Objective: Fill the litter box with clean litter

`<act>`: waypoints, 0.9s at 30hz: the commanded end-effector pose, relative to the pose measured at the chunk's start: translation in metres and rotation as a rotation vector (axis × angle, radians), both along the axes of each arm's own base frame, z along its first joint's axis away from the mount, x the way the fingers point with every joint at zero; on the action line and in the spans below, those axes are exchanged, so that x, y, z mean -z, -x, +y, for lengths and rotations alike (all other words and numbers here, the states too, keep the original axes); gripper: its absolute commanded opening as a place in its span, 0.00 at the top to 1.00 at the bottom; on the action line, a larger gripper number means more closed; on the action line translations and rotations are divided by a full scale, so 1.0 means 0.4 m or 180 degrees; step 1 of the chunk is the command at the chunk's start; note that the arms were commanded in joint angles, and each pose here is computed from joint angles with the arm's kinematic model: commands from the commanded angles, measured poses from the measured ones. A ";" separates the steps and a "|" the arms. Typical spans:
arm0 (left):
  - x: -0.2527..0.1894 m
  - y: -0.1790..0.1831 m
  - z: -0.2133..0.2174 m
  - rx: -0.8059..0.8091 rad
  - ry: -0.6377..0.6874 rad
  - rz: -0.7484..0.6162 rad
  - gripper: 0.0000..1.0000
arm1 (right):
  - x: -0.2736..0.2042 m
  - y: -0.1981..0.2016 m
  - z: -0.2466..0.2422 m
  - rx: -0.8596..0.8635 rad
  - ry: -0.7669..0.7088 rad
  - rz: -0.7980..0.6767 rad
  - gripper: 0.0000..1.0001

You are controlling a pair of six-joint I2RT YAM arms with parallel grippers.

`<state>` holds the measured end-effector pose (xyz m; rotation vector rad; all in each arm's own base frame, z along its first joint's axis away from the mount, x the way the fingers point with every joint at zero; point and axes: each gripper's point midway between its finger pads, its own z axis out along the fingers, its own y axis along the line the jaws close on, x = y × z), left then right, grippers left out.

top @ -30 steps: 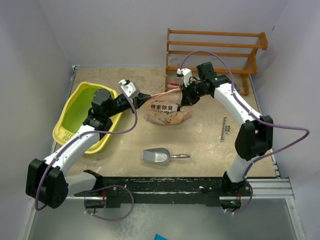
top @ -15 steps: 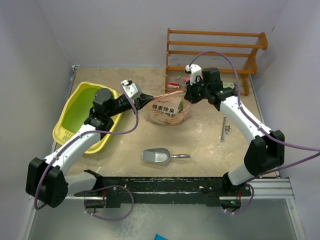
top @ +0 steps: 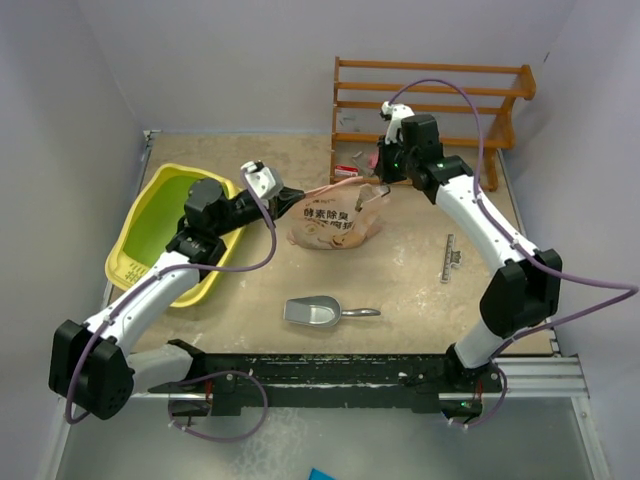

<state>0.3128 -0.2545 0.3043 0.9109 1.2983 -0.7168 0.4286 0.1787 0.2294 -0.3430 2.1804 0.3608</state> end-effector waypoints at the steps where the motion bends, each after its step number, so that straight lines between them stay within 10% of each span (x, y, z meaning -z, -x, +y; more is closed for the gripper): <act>1: -0.179 0.028 0.030 -0.0134 0.0293 -0.0722 1.00 | -0.132 -0.063 -0.088 0.0622 0.0004 -0.0530 1.00; 27: -0.143 0.002 -0.007 0.0014 0.0372 -0.0390 1.00 | -0.049 0.159 0.080 -0.0626 -0.0687 0.0689 1.00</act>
